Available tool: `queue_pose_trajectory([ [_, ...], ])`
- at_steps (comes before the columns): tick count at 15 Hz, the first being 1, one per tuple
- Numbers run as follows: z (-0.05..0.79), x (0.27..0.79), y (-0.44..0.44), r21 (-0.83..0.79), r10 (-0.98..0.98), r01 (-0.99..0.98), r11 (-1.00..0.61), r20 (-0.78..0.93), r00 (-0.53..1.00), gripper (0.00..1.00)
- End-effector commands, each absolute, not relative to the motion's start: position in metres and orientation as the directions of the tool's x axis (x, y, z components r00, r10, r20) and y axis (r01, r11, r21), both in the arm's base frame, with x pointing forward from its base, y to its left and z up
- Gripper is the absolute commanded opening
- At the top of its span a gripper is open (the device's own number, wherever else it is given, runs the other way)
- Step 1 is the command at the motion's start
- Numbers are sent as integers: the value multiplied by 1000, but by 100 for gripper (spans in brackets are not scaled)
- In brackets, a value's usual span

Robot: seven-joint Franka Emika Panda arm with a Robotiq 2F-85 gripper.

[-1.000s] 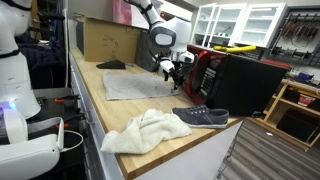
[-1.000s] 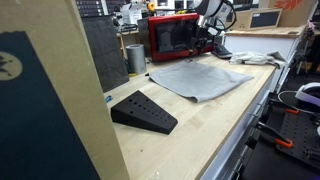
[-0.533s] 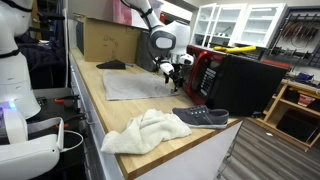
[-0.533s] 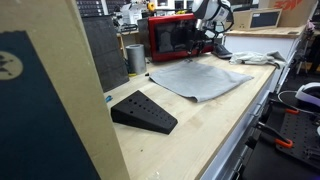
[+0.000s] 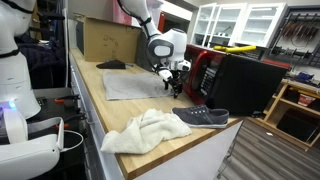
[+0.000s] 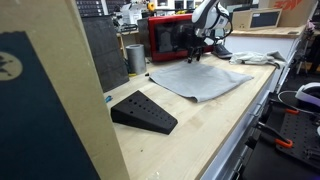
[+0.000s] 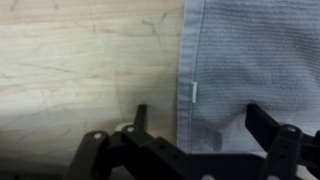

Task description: Fold the grey towel once from top to bottom and twice from right to left.

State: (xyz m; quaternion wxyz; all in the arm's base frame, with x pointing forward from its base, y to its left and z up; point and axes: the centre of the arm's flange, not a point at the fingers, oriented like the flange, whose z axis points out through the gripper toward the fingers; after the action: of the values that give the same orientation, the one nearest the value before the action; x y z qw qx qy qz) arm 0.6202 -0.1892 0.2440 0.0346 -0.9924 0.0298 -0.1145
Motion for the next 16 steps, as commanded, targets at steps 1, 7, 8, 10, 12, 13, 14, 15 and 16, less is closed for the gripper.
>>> queue_pose_trajectory([
  [1,222,616,-189,-67,-103,-90,-994,228,968,79],
  [7,231,614,-172,-92,-126,-106,-990,241,962,36],
  [8,233,613,-167,-97,-124,-103,-990,242,962,28],
  [10,237,608,-161,-102,-119,-97,-990,244,963,12],
  [12,248,599,-155,-108,-109,-84,-991,259,960,1],
  [13,255,595,-153,-116,-110,-81,-990,268,957,0],
  [14,263,588,-150,-115,-104,-74,-991,282,954,0],
  [15,270,583,-146,-111,-96,-66,-992,294,951,0],
  [16,278,577,-144,-106,-88,-58,-993,307,948,0],
])
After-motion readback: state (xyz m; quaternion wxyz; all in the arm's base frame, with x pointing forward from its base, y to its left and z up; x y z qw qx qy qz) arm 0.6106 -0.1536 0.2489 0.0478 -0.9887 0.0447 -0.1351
